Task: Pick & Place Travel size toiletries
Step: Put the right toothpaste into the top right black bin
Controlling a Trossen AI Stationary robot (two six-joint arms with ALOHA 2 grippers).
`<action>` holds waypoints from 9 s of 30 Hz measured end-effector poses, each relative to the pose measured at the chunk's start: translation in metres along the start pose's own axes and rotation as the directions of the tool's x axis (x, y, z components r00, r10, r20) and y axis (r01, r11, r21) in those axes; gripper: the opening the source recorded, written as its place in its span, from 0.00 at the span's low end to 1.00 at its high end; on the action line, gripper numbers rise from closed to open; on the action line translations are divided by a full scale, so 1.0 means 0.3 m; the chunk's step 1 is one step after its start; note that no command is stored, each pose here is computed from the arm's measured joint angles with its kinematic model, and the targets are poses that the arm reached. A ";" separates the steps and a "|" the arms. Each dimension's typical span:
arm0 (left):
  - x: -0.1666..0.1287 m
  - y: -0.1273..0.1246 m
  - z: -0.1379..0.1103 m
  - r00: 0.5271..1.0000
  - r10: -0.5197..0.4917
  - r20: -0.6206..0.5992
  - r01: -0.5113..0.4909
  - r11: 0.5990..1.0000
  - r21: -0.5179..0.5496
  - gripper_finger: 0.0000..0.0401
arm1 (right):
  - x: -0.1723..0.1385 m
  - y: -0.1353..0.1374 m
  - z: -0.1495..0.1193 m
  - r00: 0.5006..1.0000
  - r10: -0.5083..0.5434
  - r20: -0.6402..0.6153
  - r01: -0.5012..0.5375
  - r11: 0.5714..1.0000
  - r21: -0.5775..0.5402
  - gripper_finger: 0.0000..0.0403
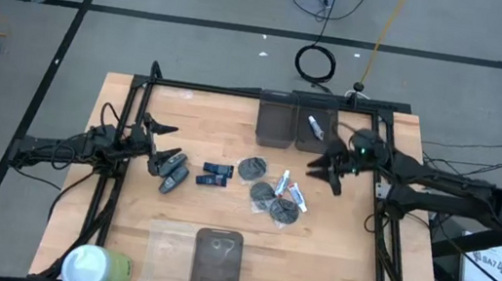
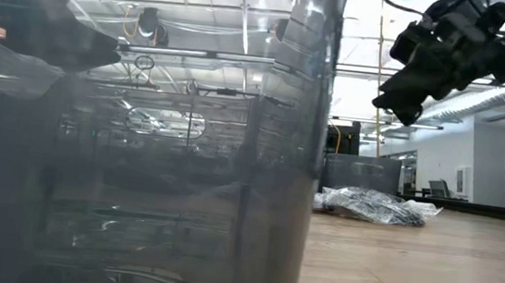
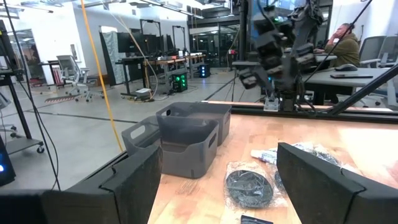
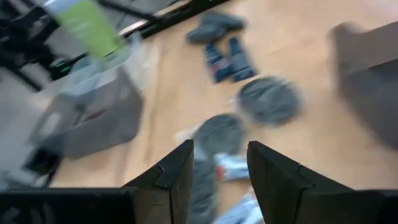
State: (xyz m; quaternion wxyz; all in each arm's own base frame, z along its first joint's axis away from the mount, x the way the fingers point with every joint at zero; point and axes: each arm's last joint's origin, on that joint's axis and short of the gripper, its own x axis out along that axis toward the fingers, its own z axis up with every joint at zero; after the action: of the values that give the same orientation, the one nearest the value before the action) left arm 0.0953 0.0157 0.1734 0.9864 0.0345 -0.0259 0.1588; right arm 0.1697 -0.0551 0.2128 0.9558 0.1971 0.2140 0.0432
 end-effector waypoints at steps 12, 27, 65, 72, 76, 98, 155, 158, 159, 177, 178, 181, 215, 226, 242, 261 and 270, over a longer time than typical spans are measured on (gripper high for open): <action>0.000 0.000 0.000 1.000 0.000 0.000 0.000 1.000 0.000 0.77 | 0.077 0.125 -0.167 0.960 0.279 -0.027 -0.279 0.960 0.026 0.35; 0.000 0.000 0.000 1.000 0.000 0.000 0.000 1.000 0.000 0.77 | 0.125 0.215 -0.147 0.985 -0.075 -0.157 0.061 0.994 -0.095 0.46; 0.000 0.000 0.000 1.000 0.000 0.000 0.000 1.000 0.000 0.77 | 0.312 0.100 -0.253 0.782 -0.474 -0.403 0.419 0.880 -0.222 0.50; 0.000 0.000 0.000 1.000 0.000 0.000 0.000 1.000 0.000 0.77 | 0.305 0.079 -0.262 0.779 -0.465 -0.421 0.419 0.885 -0.203 0.50; 0.000 0.000 0.000 1.000 0.000 0.000 0.000 1.000 0.000 0.77 | 0.305 0.066 -0.274 0.792 -0.444 -0.418 0.406 0.895 -0.182 0.50; 0.000 0.000 0.000 1.000 0.000 0.000 0.000 1.000 0.000 0.77 | 0.295 0.054 -0.308 0.806 -0.436 -0.400 0.384 0.900 -0.208 0.36; 0.000 0.000 0.000 1.000 0.000 0.000 0.000 1.000 0.000 0.77 | 0.295 0.054 -0.310 0.805 -0.435 -0.404 0.378 0.900 -0.216 0.22; 0.000 0.000 0.000 1.000 0.000 0.000 0.000 1.000 0.000 0.77 | 0.295 0.054 -0.309 0.806 -0.434 -0.402 0.377 0.901 -0.215 0.22; 0.000 0.000 0.000 1.000 0.000 0.000 0.000 1.000 0.000 0.77 | 0.295 0.054 -0.310 0.806 -0.434 -0.402 0.377 0.901 -0.215 0.22; 0.000 0.000 0.000 1.000 0.000 0.000 0.000 1.000 0.000 0.77 | 0.284 0.063 -0.293 0.824 -0.420 -0.380 0.356 0.906 -0.229 0.22; 0.000 0.000 0.000 1.000 0.000 0.000 0.000 1.000 0.000 0.77 | 0.283 0.064 -0.292 0.826 -0.418 -0.378 0.355 0.907 -0.228 0.22; 0.000 0.000 0.000 1.000 0.000 0.000 0.000 1.000 0.000 0.77 | 0.279 0.066 -0.288 0.829 -0.418 -0.373 0.353 0.907 -0.230 0.22; 0.000 0.000 0.000 1.000 0.000 0.000 0.000 1.000 0.000 0.77 | 0.277 0.069 -0.280 0.835 -0.418 -0.358 0.355 0.906 -0.229 0.22; 0.000 0.000 0.000 1.000 0.000 0.000 0.000 1.000 0.000 0.77 | 0.260 0.083 -0.252 0.861 -0.402 -0.311 0.346 0.912 -0.220 0.22; 0.000 0.000 0.000 1.000 0.000 0.000 0.000 1.000 0.000 0.77 | 0.191 0.126 -0.167 0.927 -0.343 -0.150 0.306 0.925 -0.225 0.22; 0.000 0.000 0.000 1.000 0.000 0.000 0.000 1.000 0.000 0.77 | 0.114 0.163 -0.103 0.959 -0.283 0.002 0.278 0.939 -0.202 0.22; 0.000 0.000 0.000 1.000 0.000 0.000 0.000 1.000 0.000 0.77 | 0.090 0.173 -0.087 0.963 -0.266 0.045 0.269 0.943 -0.196 0.22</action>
State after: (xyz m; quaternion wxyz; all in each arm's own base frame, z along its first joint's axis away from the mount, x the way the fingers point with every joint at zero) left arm 0.0953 0.0157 0.1735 0.9864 0.0345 -0.0260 0.1588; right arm 0.1832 0.0063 0.2008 0.9696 0.0693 0.2249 -0.0674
